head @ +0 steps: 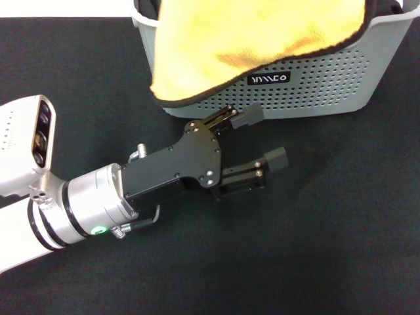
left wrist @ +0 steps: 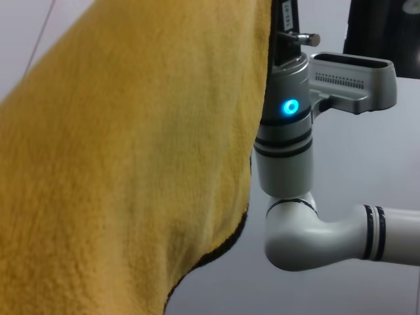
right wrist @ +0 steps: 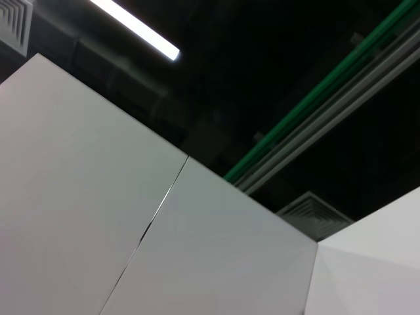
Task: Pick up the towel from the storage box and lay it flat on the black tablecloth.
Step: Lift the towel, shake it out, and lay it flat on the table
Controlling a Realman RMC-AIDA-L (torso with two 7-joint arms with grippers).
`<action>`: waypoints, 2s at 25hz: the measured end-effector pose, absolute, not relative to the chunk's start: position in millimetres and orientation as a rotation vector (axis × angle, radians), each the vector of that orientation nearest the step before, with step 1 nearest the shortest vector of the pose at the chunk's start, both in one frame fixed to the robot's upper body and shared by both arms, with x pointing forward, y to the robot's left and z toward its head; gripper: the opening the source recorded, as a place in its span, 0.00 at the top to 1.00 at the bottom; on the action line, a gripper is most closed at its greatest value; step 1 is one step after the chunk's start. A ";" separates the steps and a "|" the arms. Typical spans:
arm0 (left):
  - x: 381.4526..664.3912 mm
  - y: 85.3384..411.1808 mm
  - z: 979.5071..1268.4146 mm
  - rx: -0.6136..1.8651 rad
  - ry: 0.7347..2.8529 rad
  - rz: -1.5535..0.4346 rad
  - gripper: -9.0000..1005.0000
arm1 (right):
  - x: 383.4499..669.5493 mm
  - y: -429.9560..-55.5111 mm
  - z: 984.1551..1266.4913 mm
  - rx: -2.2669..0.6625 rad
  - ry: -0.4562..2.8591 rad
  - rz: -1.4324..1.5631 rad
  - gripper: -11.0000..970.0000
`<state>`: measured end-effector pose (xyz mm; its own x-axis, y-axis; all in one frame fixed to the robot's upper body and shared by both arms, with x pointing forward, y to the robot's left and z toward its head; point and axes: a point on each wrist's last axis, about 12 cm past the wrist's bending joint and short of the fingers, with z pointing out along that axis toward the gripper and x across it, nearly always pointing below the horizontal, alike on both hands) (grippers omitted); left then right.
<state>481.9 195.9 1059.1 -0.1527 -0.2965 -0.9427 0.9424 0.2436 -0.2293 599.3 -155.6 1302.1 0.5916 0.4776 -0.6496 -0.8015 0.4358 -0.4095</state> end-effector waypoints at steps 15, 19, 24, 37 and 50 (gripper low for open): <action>497.4 200.9 1063.4 0.551 1.289 -1.226 0.16 | 599.4 -143.1 1308.3 -0.787 0.456 0.856 0.98; 498.8 200.8 1062.3 0.546 1.304 -1.221 0.16 | 600.0 -140.0 1311.7 -0.781 0.439 0.838 0.98; 499.4 200.8 1062.5 0.540 1.307 -1.223 0.16 | 602.7 -134.5 1314.5 -0.783 0.439 0.827 0.98; 506.1 198.9 1080.7 0.416 1.248 -1.413 0.16 | 599.7 -118.3 1300.9 -0.829 0.428 0.774 0.98; 499.0 205.3 1088.2 0.367 1.162 -1.482 0.17 | 608.4 -126.6 1286.3 -0.780 0.487 0.743 0.98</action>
<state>499.0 205.3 1088.2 -0.2918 -0.5708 -0.7675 0.8813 0.1514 -0.4477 608.4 -126.6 1286.3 0.6491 0.4132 -0.6387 -0.7506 0.4844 -0.4494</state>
